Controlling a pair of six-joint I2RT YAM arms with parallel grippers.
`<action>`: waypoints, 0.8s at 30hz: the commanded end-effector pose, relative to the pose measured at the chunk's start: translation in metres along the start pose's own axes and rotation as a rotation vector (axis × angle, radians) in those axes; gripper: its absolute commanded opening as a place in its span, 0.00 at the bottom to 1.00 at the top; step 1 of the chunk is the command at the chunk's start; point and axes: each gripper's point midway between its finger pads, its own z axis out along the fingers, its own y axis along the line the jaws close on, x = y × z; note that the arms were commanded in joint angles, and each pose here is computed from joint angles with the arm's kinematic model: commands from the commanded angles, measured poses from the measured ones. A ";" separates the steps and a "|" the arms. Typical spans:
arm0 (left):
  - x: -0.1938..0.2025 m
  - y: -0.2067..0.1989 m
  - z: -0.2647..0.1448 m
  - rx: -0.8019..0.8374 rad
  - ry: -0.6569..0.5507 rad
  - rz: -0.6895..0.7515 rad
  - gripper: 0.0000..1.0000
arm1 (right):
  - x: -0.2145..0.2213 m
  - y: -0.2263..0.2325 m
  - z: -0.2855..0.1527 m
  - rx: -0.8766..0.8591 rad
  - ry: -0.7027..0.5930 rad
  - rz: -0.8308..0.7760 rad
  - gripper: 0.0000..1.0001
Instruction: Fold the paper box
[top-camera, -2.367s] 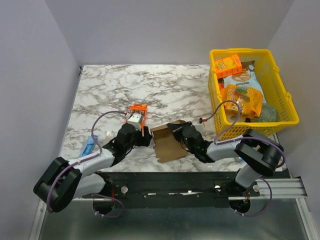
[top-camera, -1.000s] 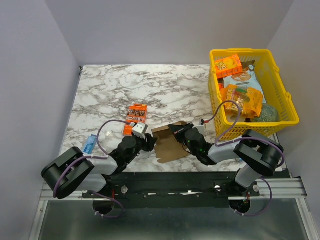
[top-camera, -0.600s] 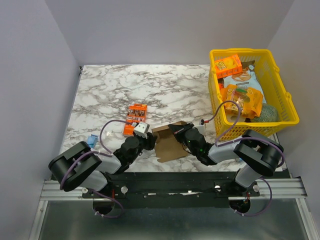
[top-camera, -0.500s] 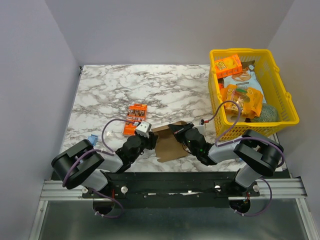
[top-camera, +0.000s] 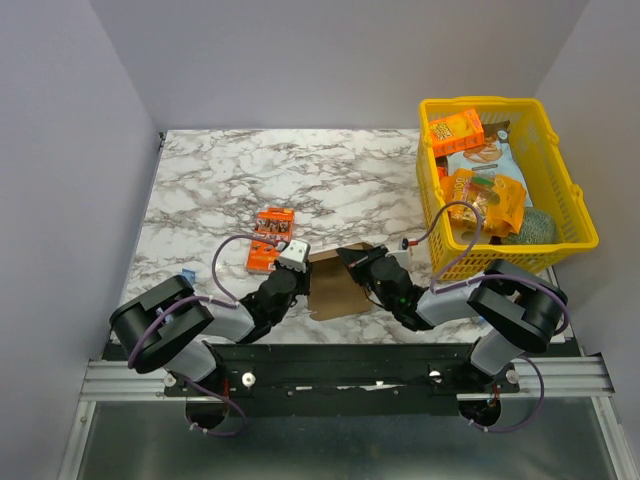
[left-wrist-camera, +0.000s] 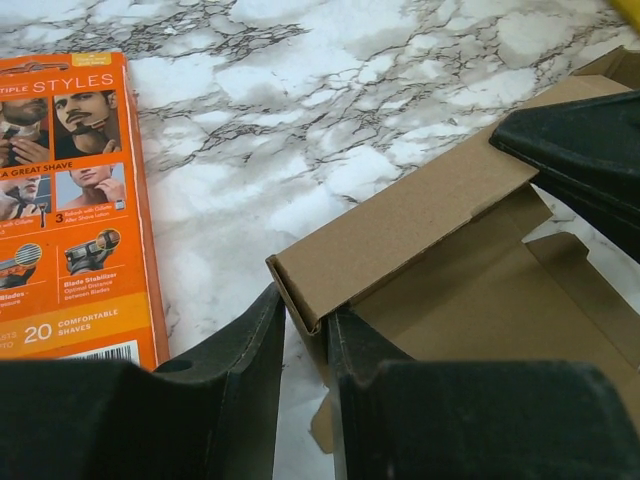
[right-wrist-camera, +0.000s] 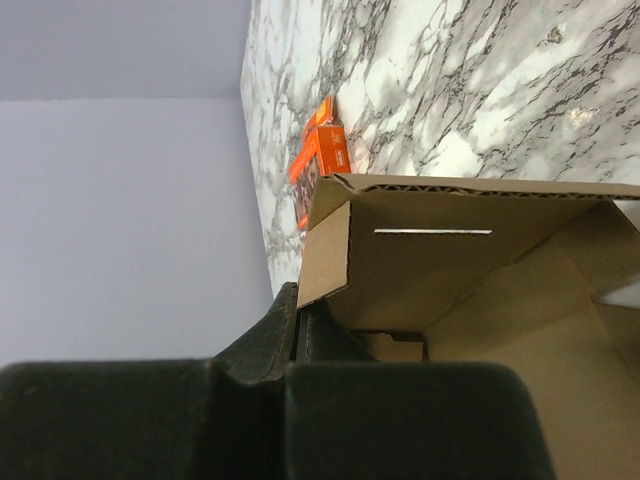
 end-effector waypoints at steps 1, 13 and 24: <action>0.009 0.018 0.001 -0.138 0.038 0.097 0.23 | -0.014 -0.019 -0.001 0.053 -0.057 -0.014 0.01; 0.025 0.034 -0.003 -0.337 0.105 0.279 0.04 | -0.026 -0.023 -0.007 0.087 -0.105 -0.032 0.00; 0.026 0.047 -0.005 -0.510 0.097 0.314 0.00 | -0.035 -0.029 -0.012 0.113 -0.139 -0.028 0.00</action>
